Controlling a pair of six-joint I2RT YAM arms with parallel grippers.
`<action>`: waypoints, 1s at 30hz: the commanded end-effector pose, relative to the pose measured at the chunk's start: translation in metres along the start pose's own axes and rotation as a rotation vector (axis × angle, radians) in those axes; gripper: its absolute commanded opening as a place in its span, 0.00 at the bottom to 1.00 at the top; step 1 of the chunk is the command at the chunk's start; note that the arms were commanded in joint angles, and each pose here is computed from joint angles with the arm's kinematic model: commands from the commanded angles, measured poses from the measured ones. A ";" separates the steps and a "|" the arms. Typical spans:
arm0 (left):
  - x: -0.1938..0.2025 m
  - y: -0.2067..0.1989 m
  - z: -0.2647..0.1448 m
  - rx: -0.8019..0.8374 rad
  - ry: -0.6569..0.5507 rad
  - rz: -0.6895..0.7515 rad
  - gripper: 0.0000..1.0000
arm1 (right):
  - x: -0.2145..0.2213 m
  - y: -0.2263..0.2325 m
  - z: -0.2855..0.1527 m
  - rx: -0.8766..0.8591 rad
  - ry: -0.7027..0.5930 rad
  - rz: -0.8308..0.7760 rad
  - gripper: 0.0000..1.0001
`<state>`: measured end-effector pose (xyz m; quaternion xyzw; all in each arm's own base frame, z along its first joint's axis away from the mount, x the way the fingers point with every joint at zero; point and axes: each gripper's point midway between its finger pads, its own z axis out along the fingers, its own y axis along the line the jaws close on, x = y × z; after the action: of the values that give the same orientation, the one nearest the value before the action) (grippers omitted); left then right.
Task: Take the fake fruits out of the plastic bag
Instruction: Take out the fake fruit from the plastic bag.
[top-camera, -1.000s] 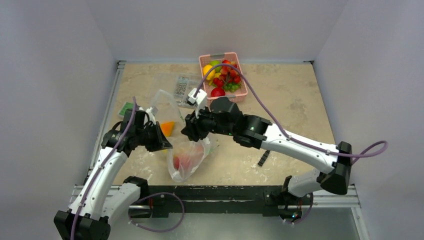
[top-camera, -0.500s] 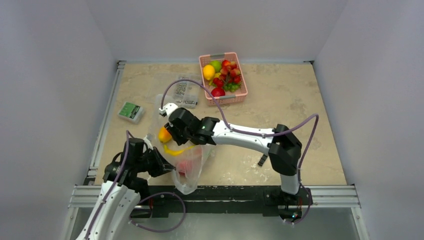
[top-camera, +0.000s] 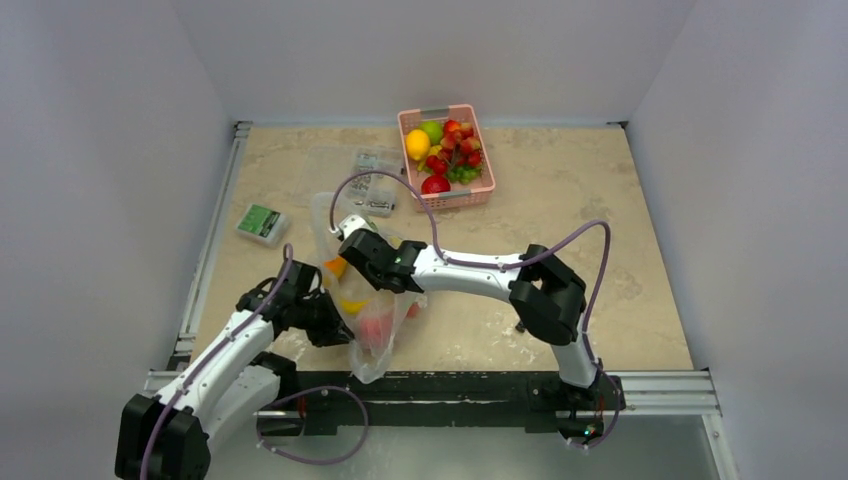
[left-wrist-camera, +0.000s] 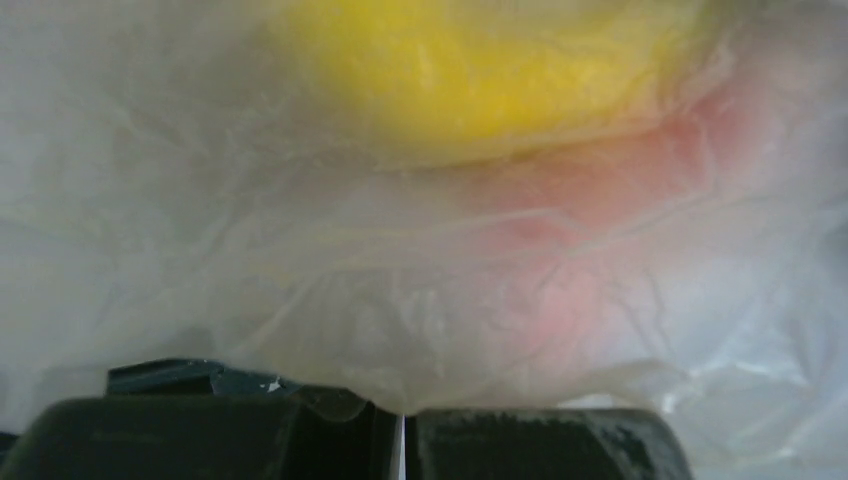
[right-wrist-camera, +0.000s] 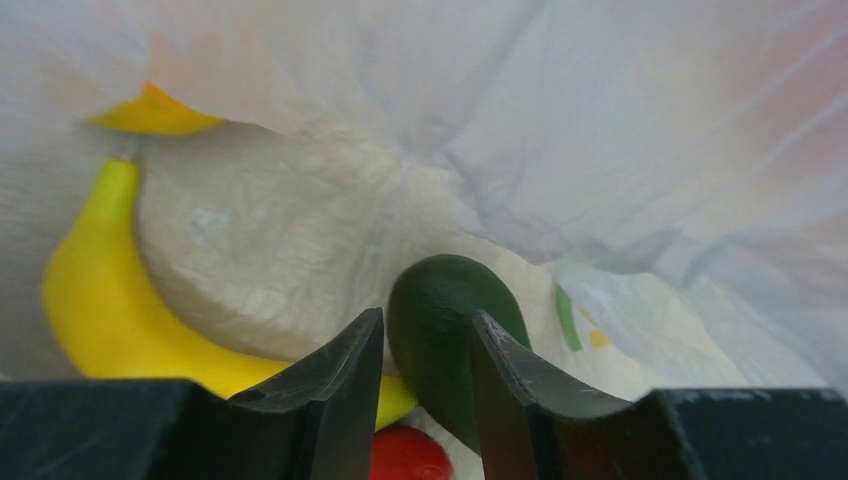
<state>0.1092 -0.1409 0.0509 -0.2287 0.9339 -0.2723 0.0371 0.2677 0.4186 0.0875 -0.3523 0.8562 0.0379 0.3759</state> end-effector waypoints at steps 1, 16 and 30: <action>-0.015 0.002 0.015 -0.020 -0.050 0.034 0.00 | 0.012 -0.030 -0.003 0.119 0.013 -0.035 0.37; -0.020 0.003 0.027 -0.019 -0.065 -0.005 0.00 | 0.030 -0.050 -0.016 0.167 0.005 -0.046 0.71; -0.032 -0.028 -0.045 0.027 -0.263 0.014 0.00 | 0.039 -0.062 -0.002 0.222 0.035 -0.055 0.74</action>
<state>0.1445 -0.1339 0.0911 -0.2391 0.9187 -0.2733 0.1557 0.2774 0.3491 0.0677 -0.3547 0.8503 -0.0680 0.3829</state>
